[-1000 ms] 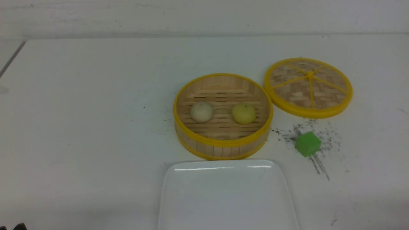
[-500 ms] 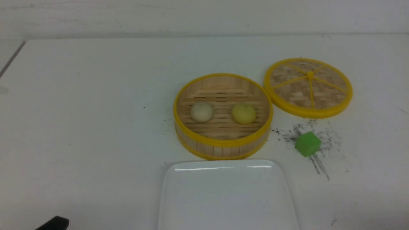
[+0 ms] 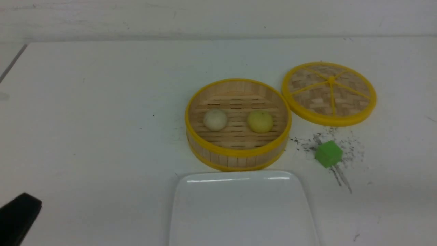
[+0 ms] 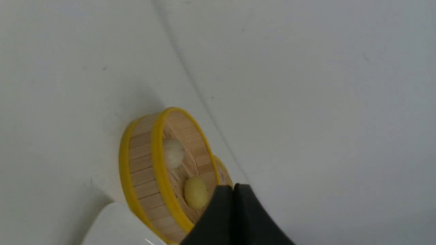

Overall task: Put the steamed buns into the plate on the white tablecloth.
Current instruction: 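Reach toward a bun in the bamboo steamer with the right gripper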

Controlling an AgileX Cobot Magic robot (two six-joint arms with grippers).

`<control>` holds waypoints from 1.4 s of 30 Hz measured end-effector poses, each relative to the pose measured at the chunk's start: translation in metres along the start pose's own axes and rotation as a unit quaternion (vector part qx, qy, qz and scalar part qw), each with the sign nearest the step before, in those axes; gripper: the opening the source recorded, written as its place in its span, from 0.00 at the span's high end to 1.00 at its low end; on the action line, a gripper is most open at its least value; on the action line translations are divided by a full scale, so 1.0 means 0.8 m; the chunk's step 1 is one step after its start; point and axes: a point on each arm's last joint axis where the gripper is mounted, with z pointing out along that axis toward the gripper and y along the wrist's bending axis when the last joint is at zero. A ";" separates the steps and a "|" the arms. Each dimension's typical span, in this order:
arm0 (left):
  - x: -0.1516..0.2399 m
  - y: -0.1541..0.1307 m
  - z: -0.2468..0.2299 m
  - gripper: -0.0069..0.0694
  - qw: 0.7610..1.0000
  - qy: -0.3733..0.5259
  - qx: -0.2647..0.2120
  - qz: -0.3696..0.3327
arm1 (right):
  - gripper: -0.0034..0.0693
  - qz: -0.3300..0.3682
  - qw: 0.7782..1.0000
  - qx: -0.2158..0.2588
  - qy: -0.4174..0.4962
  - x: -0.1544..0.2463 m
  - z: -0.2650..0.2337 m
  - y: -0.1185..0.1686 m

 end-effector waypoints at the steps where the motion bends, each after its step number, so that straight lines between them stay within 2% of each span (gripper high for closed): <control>1: -0.004 -0.011 0.004 0.91 0.999 0.027 -0.020 0.030 | 0.97 -0.050 0.998 0.004 0.041 -0.005 0.010 0.007; 2: -0.004 -0.013 0.003 0.91 0.999 0.031 -0.020 0.035 | 0.97 -0.050 0.998 0.004 0.048 -0.006 0.012 0.008; 3: -0.006 -0.015 0.010 0.91 0.996 0.063 -0.046 0.050 | 0.96 -0.080 0.993 0.007 0.084 -0.008 0.020 0.012; 5: -0.003 -0.016 0.026 0.91 0.974 0.173 -0.122 0.085 | 0.95 -0.114 0.964 0.026 0.237 -0.002 0.048 0.014; 7: 0.001 -0.010 0.039 0.91 0.947 0.253 -0.173 0.094 | 0.95 -0.108 0.935 0.050 0.334 0.006 0.067 0.009; 8: 0.001 -0.007 0.048 0.91 0.929 0.297 -0.197 0.105 | 0.95 -0.099 0.903 0.078 0.411 0.016 0.083 -0.001; 9: 0.002 -0.004 0.054 0.91 0.917 0.321 -0.210 0.106 | 0.95 -0.095 0.890 0.095 0.436 0.018 0.093 -0.006; 11: 0.001 0.002 0.072 0.91 0.893 0.367 -0.229 0.121 | 0.93 -0.067 0.844 0.127 0.517 0.030 0.125 -0.020; 12: 0.000 0.002 0.073 0.91 0.892 0.370 -0.230 0.122 | 0.93 -0.067 0.844 0.127 0.517 0.030 0.125 -0.020; 13: -0.001 0.006 0.083 0.91 0.882 0.387 -0.235 0.127 | 0.91 -0.049 0.827 0.135 0.544 0.038 0.148 -0.027; 14: -0.001 0.009 0.090 0.91 0.876 0.398 -0.241 0.126 | 0.88 -0.040 0.816 0.128 0.562 0.044 0.168 -0.029; 15: -0.001 0.009 0.091 0.91 0.875 0.400 -0.241 0.127 | 0.88 -0.040 0.814 0.126 0.566 0.046 0.172 -0.029; 16: 0.000 0.013 0.097 0.91 0.868 0.413 -0.245 0.131 | 0.82 -0.038 0.797 0.095 0.595 0.062 0.199 -0.027; 17: 0.000 0.014 0.099 0.91 0.866 0.415 -0.246 0.130 | 0.82 -0.044 0.797 0.086 0.596 0.062 0.204 -0.025; 19: 0.001 0.018 0.103 0.91 0.859 0.428 -0.248 0.134 | 0.73 -0.062 0.784 0.036 0.617 0.081 0.239 -0.013; 21: 0.002 0.020 0.105 0.91 0.854 0.437 -0.251 0.133 | 0.66 -0.085 0.772 0.011 0.630 0.102 0.278 -0.001; 22: 0.002 0.020 0.105 0.90 0.853 0.438 -0.251 0.133 | 0.62 -0.097 0.762 0.007 0.640 0.114 0.295 0.003; 23: 0.002 0.020 0.105 0.90 0.853 0.439 -0.251 0.134 | 0.61 -0.104 0.762 0.006 0.639 0.117 0.307 0.007; 26: 0.002 0.020 0.105 0.88 0.852 0.439 -0.251 0.133 | 0.54 -0.143 0.748 0.016 0.648 0.141 0.349 0.013; 31: 0.002 0.020 0.105 0.82 0.852 0.440 -0.251 0.133 | 0.42 -0.197 0.744 0.054 0.636 0.165 0.421 0.023; 33: 0.002 0.020 0.105 0.80 0.852 0.440 -0.251 0.133 | 0.38 -0.206 0.749 0.062 0.627 0.168 0.443 0.027; 36: 0.002 0.020 0.105 0.74 0.852 0.440 -0.251 0.133 | 0.34 -0.206 0.754 0.065 0.620 0.182 0.467 0.025; 42: 0.002 0.020 0.105 0.64 0.852 0.440 -0.251 0.133 | 0.33 -0.199 0.756 0.068 0.620 0.228 0.489 0.003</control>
